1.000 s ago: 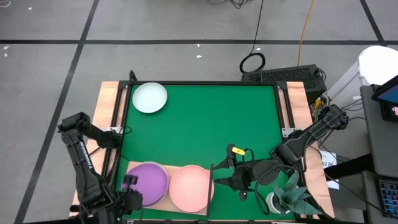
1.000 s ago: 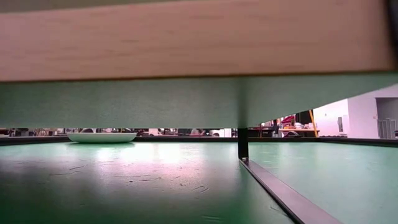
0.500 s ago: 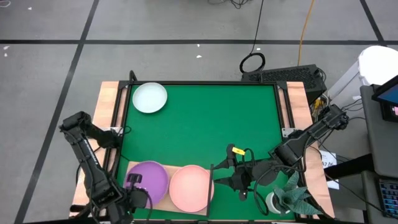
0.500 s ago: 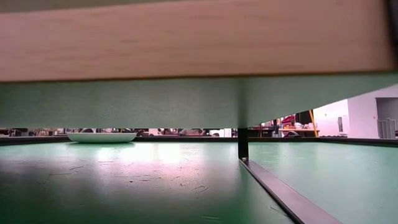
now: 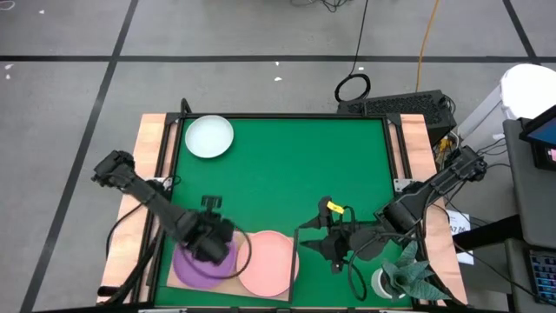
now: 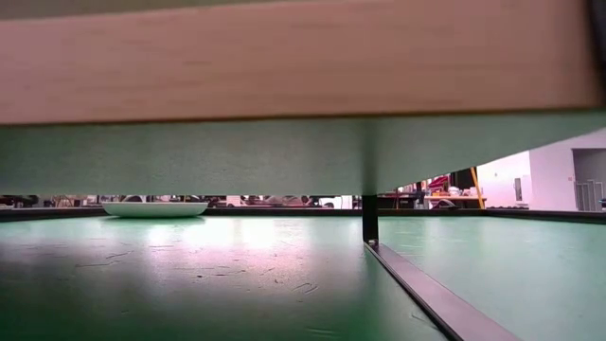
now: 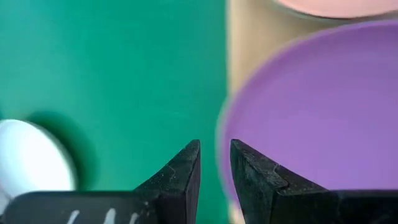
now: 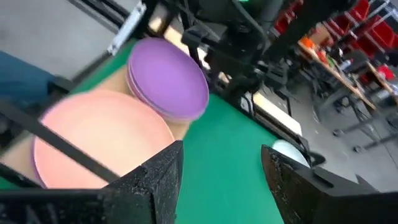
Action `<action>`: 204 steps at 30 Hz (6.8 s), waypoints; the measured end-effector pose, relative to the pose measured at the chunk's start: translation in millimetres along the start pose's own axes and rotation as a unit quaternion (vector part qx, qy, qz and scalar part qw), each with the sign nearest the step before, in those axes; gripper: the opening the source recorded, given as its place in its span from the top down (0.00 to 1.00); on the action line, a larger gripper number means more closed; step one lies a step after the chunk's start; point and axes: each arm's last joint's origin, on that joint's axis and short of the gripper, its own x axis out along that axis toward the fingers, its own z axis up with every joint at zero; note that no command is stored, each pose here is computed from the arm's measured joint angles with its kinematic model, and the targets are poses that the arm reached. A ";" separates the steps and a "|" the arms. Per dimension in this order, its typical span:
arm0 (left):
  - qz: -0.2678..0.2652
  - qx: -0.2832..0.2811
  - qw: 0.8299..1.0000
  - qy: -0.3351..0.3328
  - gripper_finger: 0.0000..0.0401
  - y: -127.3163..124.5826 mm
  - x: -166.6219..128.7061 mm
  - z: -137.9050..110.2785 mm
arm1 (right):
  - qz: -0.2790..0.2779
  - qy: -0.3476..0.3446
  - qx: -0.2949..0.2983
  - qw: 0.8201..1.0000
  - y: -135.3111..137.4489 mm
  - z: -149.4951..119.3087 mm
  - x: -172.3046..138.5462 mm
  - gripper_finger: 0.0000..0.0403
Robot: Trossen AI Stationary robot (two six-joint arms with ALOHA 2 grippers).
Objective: Place and stack plates onto a shelf
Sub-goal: Stack the white plate on top of the orange plate on the shelf
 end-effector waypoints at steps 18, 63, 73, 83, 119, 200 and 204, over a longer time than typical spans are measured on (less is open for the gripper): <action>0.035 -0.152 0.988 0.023 0.76 178.3 47.1 -16.3 | -0.011 0.092 0.076 0.993 4.7 -18.4 -20.5 0.51; 0.081 -0.394 0.915 0.024 0.63 232.7 185.5 -98.4 | -0.021 0.067 0.059 0.996 -5.8 -14.0 -19.8 0.51; 0.084 -0.383 0.919 0.036 0.75 227.5 196.8 -108.5 | -0.021 0.067 0.065 0.995 -5.9 -14.2 -19.7 0.51; 0.119 -0.329 0.935 0.048 0.96 219.7 201.1 -109.1 | -0.021 0.067 0.067 0.995 -5.9 -14.2 -19.7 0.51; 0.048 0.227 0.971 -0.064 0.97 74.8 31.5 -10.7 | -0.024 0.058 0.057 0.996 -1.4 -19.9 -12.2 0.51; 0.001 0.501 0.808 -0.311 0.93 -70.5 27.2 15.4 | 0.127 -0.055 0.030 0.990 -2.7 -32.5 23.9 0.77; -0.007 0.489 0.813 -0.317 0.93 -74.4 25.3 13.5 | 0.127 -0.054 0.030 0.990 -2.6 -32.5 23.9 0.77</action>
